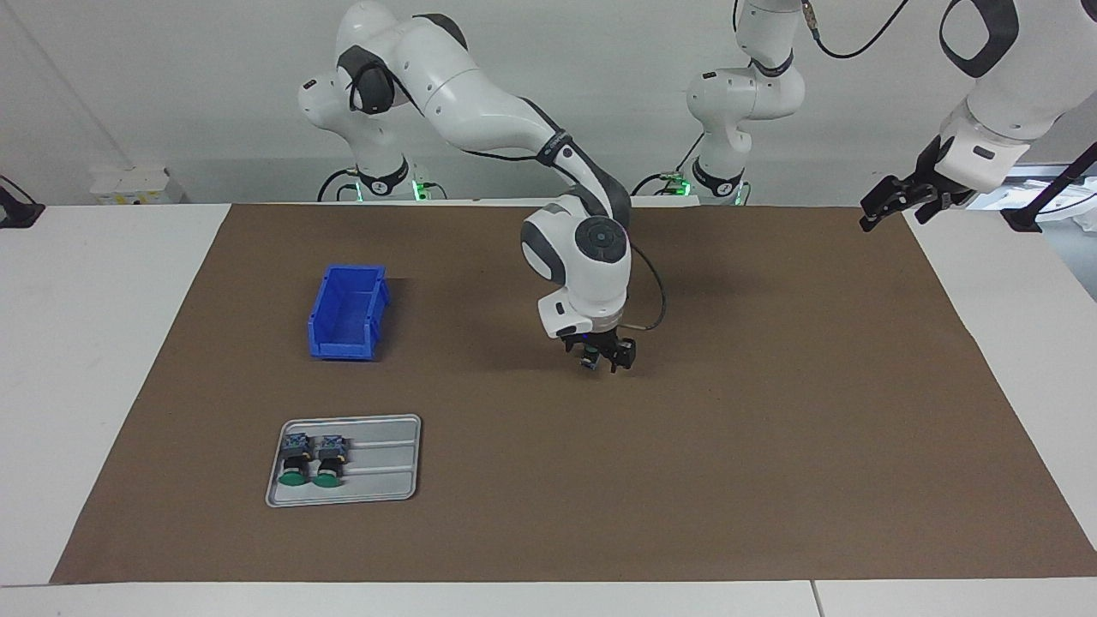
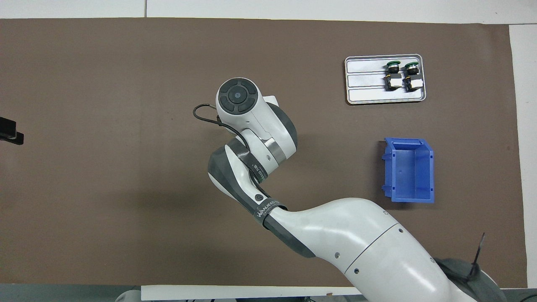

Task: Place and press button with both arms
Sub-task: 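Carry the button with the right gripper to the blue bin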

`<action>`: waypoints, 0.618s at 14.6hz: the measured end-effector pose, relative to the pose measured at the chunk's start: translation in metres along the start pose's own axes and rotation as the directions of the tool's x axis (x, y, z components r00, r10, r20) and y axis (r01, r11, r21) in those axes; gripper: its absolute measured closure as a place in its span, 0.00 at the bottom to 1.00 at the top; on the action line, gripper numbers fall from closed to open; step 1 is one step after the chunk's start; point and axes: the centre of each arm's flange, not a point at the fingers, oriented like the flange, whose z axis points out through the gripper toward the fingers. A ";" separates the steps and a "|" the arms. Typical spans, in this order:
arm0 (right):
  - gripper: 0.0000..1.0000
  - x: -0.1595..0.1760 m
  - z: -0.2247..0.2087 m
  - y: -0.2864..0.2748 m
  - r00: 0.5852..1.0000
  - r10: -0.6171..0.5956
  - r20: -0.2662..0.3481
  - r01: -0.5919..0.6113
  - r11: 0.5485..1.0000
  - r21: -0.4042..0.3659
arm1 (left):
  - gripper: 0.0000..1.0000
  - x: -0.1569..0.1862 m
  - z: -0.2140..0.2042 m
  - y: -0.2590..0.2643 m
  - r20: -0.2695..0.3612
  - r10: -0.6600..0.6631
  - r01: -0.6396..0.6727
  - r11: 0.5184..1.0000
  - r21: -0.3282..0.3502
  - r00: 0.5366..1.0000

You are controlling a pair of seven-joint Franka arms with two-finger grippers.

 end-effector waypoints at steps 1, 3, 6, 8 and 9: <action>0.04 -0.001 0.000 0.001 1.000 0.000 0.001 0.000 1.000 -0.002 | 0.00 0.000 0.000 -0.001 0.000 0.004 -0.004 1.000 0.000 1.000; 0.10 -0.002 0.000 0.002 1.000 -0.002 0.002 0.002 1.000 -0.005 | 0.00 0.000 0.000 0.002 0.000 0.010 -0.010 1.000 0.001 1.000; 0.20 -0.008 0.001 0.001 1.000 -0.010 0.009 0.010 1.000 -0.006 | 0.00 0.000 0.000 0.005 -0.003 0.016 -0.016 1.000 0.002 1.000; 0.26 -0.014 0.002 0.000 1.000 -0.018 0.015 0.018 1.000 -0.008 | 0.00 0.001 -0.002 0.006 -0.014 0.018 -0.018 1.000 0.003 1.000; 0.31 -0.016 0.002 0.000 1.000 -0.021 0.017 0.021 1.000 -0.009 | 0.00 0.002 -0.002 0.006 -0.019 0.018 -0.018 1.000 0.003 1.000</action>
